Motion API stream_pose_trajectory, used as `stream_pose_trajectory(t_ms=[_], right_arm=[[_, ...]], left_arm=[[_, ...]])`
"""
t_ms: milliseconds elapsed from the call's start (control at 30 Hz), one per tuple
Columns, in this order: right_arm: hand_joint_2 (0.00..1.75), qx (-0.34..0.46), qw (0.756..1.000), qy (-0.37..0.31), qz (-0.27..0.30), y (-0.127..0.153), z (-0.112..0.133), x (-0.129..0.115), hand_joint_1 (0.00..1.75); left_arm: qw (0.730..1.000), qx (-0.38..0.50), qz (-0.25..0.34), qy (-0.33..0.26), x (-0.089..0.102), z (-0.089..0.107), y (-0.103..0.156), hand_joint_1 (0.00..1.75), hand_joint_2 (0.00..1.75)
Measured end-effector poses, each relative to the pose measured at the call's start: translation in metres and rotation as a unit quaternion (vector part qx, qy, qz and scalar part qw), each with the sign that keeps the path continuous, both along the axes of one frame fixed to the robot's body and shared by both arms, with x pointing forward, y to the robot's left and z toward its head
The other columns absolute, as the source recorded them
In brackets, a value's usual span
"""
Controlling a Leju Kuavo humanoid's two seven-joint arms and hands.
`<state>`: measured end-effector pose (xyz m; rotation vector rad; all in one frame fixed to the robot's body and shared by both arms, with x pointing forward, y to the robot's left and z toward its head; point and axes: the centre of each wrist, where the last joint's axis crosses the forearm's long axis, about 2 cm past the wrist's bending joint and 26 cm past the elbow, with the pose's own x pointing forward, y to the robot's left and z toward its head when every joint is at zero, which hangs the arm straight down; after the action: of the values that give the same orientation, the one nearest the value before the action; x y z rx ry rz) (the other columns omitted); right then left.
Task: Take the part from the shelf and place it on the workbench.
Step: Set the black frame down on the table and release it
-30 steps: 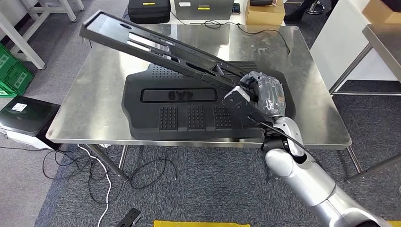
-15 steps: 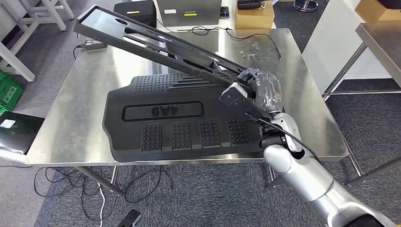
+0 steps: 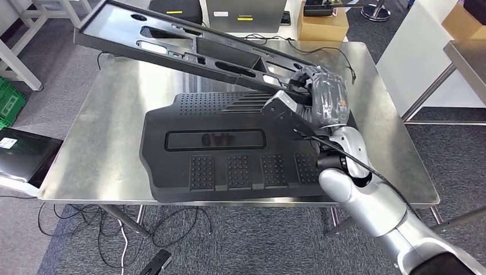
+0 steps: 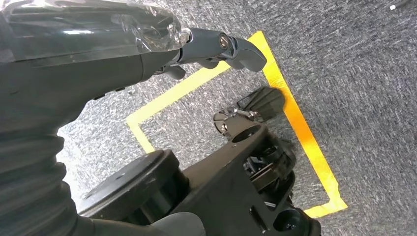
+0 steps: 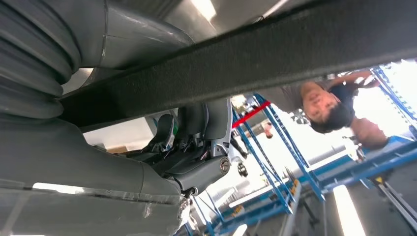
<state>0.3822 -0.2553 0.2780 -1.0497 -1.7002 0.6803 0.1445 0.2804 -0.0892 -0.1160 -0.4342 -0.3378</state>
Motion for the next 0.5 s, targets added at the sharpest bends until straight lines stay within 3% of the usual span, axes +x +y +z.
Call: stream_pose_trajectory(t_ms=[200,500], right_arm=[[1.75,-0.099,0.995,-0.012,-0.002,0.014,0.021,0.013,1.75],[1.75,-0.199,0.98,0.005,0.004,0.044,0.029,0.031,1.75]], left_arm=[[1.0,-0.004,-0.004,-0.016,0.007,0.002,0.0,0.0,1.75],[1.0,-0.017,-0.004,-0.023,0.013,0.004,0.0,0.0,1.75]])
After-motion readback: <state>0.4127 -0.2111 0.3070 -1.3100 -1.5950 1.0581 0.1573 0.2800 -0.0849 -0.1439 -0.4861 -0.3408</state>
